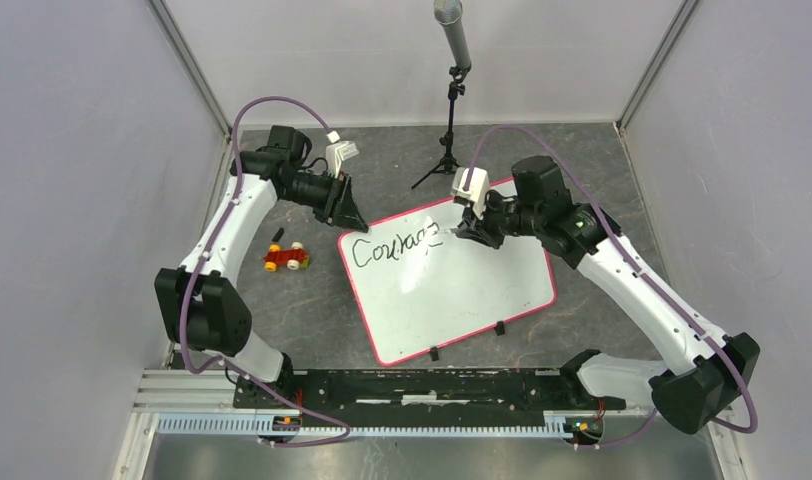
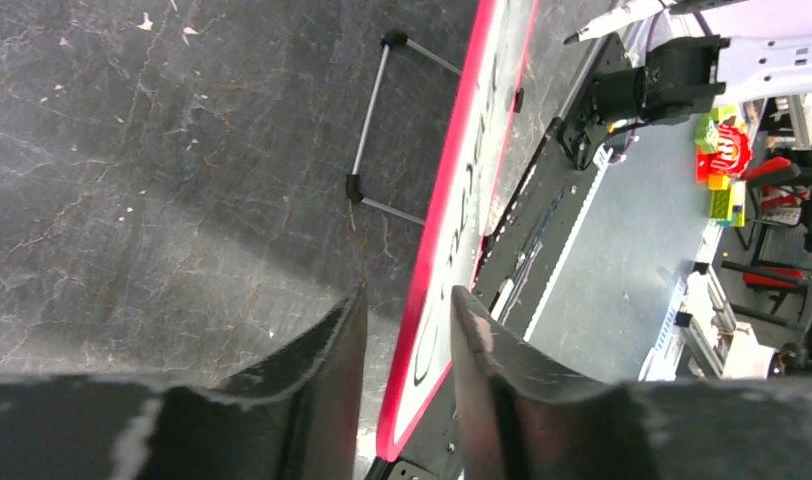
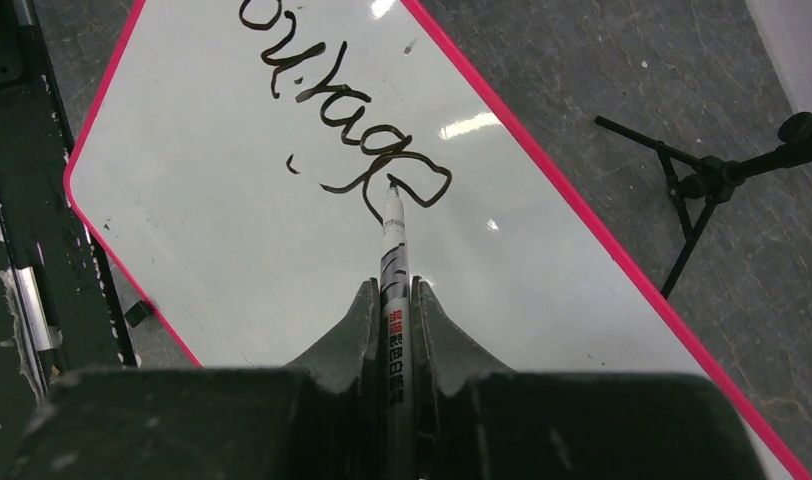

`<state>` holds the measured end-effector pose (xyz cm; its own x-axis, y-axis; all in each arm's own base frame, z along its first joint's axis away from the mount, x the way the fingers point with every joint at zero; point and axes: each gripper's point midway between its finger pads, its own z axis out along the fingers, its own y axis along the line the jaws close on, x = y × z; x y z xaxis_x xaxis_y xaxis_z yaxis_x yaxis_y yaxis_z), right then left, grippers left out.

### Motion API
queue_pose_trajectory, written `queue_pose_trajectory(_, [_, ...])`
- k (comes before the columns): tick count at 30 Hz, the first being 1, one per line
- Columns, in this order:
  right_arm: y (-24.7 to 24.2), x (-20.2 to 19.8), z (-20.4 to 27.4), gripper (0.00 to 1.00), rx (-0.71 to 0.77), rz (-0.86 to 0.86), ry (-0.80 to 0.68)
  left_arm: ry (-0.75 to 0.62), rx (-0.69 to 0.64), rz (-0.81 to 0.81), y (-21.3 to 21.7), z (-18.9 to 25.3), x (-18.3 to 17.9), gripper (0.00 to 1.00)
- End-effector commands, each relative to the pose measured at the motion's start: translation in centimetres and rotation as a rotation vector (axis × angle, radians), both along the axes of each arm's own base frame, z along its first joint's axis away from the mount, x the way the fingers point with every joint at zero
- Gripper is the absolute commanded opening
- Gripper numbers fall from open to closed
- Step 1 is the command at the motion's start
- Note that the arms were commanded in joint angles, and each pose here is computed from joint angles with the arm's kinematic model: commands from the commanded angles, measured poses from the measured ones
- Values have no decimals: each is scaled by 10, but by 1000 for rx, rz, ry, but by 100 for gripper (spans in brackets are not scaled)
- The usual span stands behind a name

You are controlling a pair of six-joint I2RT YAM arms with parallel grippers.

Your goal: Write a sentence on the whiteboard

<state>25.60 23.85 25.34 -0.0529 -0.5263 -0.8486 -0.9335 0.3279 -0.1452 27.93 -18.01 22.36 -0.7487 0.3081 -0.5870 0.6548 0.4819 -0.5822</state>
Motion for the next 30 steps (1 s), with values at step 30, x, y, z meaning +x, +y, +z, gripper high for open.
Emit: queue_pose_trajectory(30, [-36, 22, -14, 0, -15, -140, -31, 20, -84, 1, 3, 5, -23, 42])
